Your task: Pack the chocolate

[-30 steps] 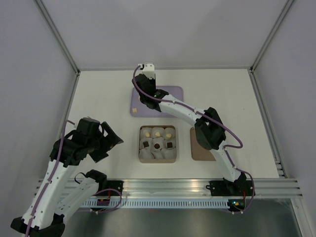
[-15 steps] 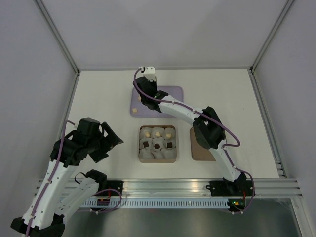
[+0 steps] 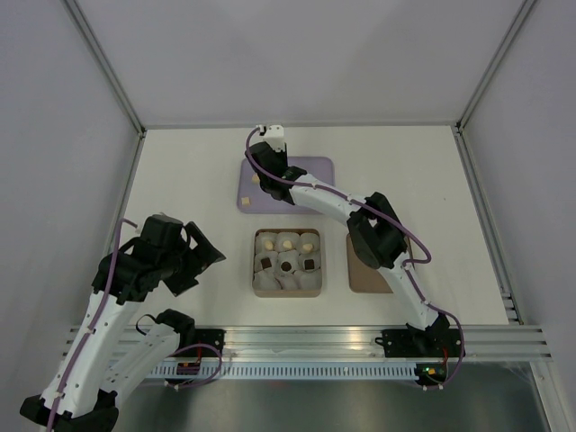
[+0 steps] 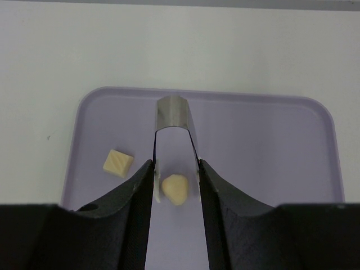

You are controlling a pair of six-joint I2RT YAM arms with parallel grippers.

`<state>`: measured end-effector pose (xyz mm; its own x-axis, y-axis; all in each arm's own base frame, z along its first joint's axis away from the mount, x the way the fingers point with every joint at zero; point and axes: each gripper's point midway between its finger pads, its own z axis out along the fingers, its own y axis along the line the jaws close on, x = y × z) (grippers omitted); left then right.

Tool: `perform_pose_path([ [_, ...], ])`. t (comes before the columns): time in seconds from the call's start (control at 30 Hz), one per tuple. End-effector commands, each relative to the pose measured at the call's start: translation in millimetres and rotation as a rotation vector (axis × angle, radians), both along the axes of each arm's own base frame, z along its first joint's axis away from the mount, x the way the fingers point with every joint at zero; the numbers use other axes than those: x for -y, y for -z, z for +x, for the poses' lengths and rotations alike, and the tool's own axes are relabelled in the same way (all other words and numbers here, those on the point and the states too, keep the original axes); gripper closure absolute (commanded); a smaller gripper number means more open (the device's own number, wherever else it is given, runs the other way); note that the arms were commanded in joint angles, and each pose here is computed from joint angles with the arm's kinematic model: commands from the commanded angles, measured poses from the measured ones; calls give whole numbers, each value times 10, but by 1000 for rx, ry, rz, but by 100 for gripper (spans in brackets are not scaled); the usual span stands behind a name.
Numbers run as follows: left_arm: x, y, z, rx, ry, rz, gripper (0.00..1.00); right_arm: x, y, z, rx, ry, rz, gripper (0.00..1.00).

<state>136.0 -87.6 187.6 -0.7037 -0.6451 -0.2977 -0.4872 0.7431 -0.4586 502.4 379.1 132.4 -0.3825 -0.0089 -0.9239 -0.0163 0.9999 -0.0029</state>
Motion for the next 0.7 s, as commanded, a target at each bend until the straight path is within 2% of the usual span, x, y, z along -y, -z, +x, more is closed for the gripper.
perform_pose_path([
  [0.0,14,-31,76,27,-29,-15,0,-59,-55,44,20,1,53,58],
  [0.37,13,-5,59,23,-28,-16,0,-51,37,22,0,-7,33,59],
  [0.67,15,14,36,20,-22,-18,0,-47,56,21,0,-10,15,66],
])
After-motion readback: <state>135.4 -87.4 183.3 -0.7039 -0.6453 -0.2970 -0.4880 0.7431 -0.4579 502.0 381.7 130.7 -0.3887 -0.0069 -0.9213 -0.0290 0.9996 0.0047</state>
